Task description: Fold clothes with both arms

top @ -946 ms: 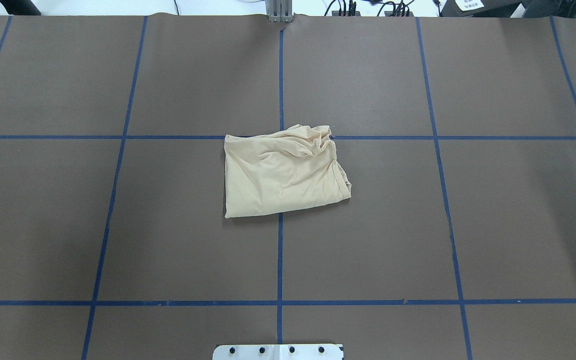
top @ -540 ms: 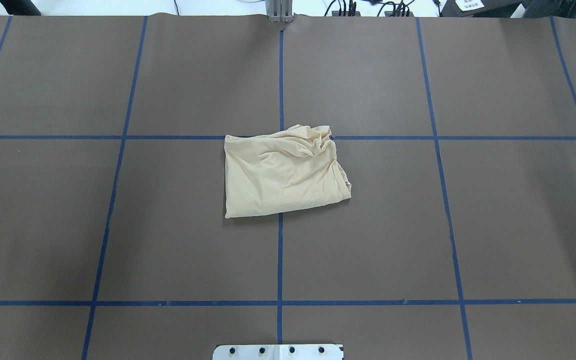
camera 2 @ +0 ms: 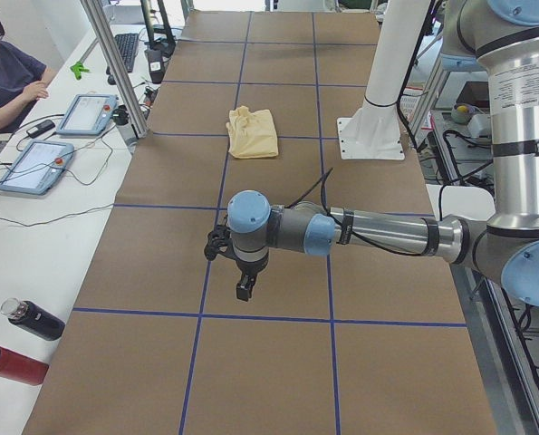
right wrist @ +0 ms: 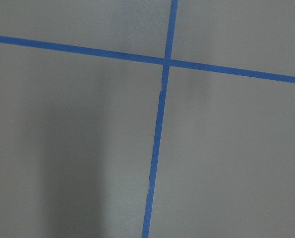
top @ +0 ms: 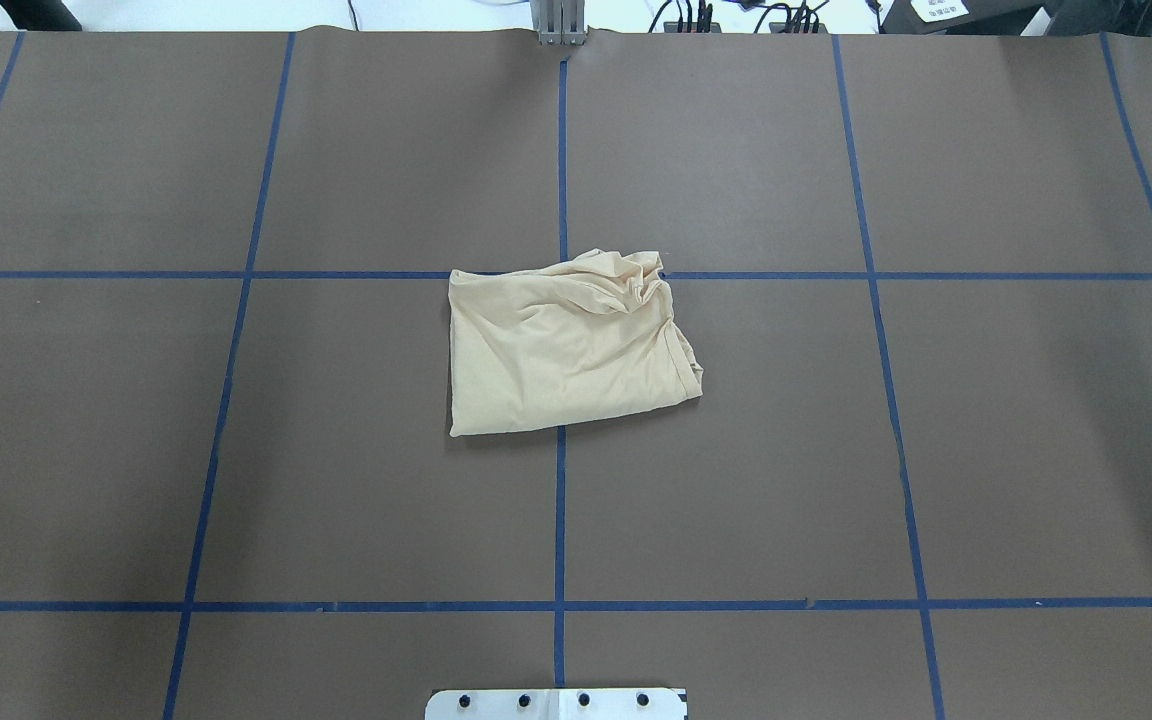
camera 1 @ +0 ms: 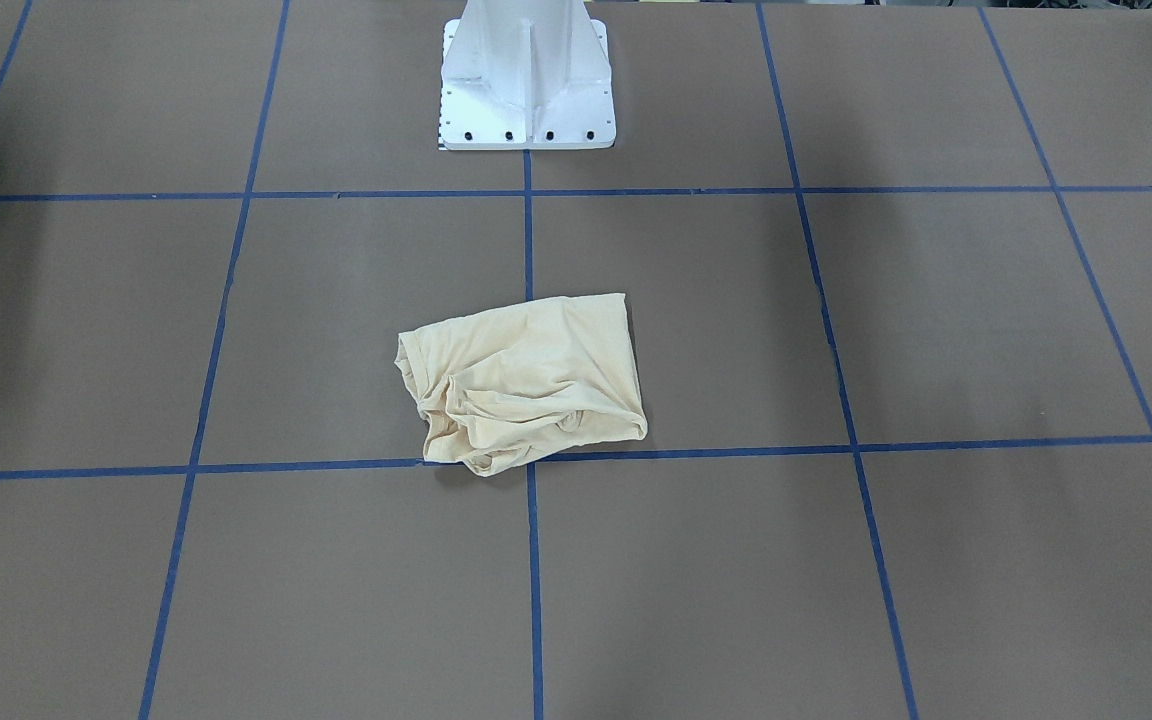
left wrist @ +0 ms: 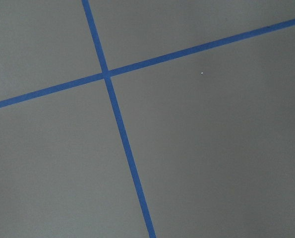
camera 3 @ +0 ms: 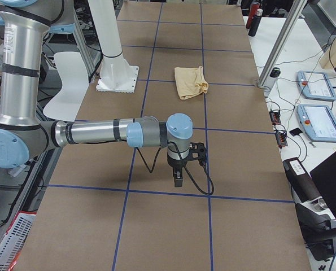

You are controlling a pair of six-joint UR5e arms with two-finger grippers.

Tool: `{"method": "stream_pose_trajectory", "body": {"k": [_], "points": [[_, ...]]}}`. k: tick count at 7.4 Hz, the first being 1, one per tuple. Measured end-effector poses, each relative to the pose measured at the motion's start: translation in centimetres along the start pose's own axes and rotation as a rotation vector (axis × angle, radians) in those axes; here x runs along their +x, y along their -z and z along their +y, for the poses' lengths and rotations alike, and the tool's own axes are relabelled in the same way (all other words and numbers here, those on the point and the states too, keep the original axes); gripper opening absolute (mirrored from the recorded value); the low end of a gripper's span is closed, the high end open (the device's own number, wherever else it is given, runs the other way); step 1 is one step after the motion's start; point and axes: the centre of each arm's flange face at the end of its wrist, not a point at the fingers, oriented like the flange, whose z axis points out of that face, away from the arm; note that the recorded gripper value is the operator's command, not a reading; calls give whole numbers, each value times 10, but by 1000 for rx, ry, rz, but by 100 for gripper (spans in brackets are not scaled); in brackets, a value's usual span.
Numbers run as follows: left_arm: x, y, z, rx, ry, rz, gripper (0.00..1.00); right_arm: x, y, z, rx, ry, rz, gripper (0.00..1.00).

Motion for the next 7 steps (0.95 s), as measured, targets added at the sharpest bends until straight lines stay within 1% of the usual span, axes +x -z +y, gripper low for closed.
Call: {"method": "stream_pose_trajectory", "body": {"k": [1,3,4,5,7], "points": [[-8,-7,6,-17,19,1,100,-3,0,0,0,2,-25,100],[-23,-22,16,-48,55,1,100,-6,0,-1,1,6,-43,100],[-28,-26,20,-59,62,-10,100,-6,0,-1,1,7,-45,100],[-31,-28,23,-67,62,-34,100,-6,-1,0,0,8,-45,100],[-34,-25,24,-68,56,-75,100,-6,-1,1,-1,10,-44,100]]}}
